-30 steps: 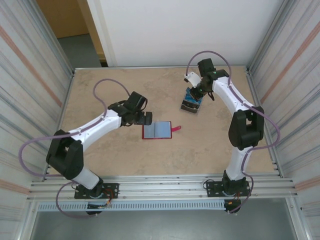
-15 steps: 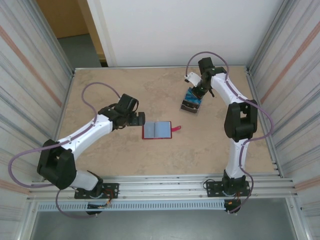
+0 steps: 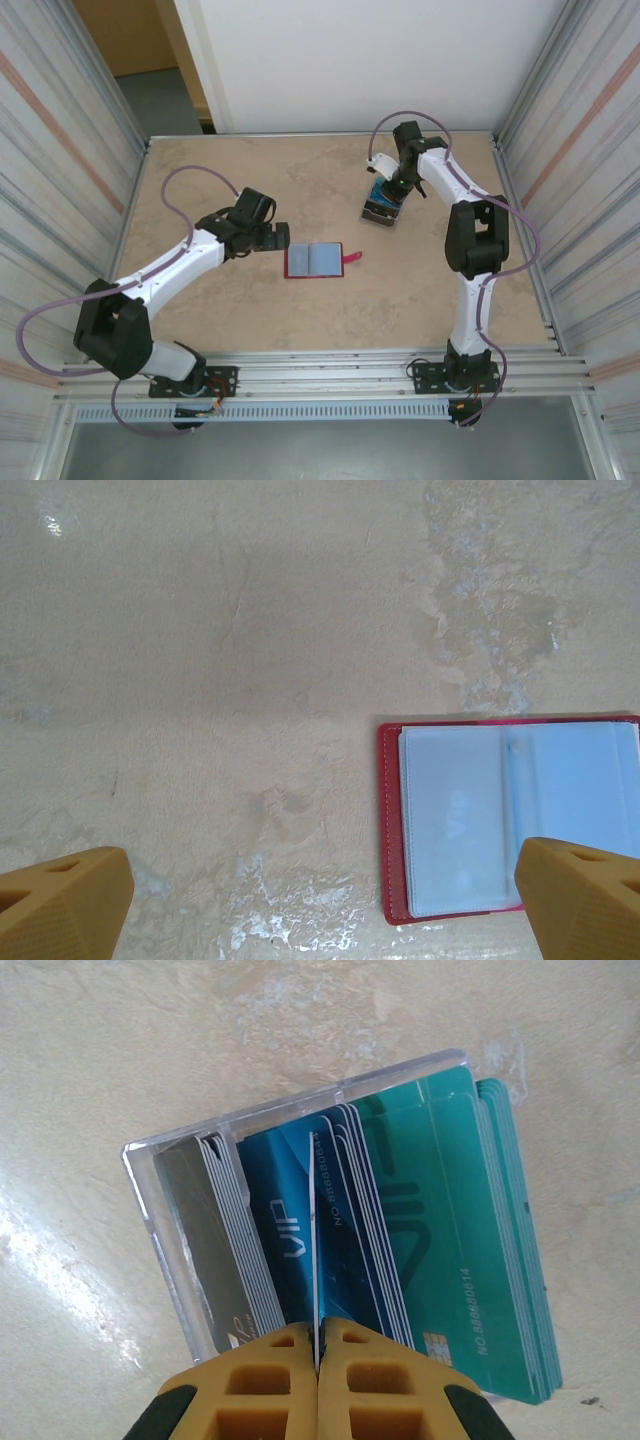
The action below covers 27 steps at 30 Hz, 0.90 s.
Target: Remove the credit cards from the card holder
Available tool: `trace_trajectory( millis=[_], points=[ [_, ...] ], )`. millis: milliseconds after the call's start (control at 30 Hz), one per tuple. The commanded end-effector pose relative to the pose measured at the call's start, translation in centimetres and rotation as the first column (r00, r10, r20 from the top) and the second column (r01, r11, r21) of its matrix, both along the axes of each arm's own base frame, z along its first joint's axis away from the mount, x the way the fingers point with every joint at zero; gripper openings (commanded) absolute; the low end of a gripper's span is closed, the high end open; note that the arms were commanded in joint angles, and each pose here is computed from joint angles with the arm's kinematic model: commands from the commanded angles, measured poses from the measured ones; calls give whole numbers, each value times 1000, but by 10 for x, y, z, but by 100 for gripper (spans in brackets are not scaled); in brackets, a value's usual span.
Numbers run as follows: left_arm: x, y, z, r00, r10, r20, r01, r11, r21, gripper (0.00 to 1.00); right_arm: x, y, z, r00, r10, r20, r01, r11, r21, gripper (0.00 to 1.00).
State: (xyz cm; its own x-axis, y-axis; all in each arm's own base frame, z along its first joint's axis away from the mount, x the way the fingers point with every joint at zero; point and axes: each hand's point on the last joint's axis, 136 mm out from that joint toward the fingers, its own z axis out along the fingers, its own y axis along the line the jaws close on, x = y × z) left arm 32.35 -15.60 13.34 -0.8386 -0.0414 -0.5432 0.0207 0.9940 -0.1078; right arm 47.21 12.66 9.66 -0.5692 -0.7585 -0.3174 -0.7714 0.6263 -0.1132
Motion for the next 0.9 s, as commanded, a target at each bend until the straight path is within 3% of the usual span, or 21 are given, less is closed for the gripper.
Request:
trace_trajectory(
  millis=[0, 67, 367, 567, 667, 867],
  points=[
    [1, 4, 2, 1000, 21, 7, -21, 1000, -9, 99, -3, 3, -8, 999, 23, -36, -23, 1000, 1, 0],
    [1, 5, 2, 1000, 20, 4, -20, 1000, -10, 99, -3, 1, -11, 999, 14, -41, -15, 1000, -8, 9],
    [2, 5, 2, 1000, 23, 4, -23, 1000, -14, 99, 7, -1, 14, 999, -46, 20, 46, 999, -15, 33],
    [1, 6, 2, 1000, 29, 5, -29, 999, -17, 99, 11, 1, 46, 988, -116, 97, 115, 993, 16, 35],
    [1, 9, 2, 999, 52, 4, -52, 998, -39, 99, 9, 5, 64, 968, -216, 128, 211, 976, 49, 38],
    [1, 29, 1, 989, 147, 6, -146, 986, -81, 99, -22, 29, 73, 874, -479, 81, 466, 874, 138, 41]
  ],
)
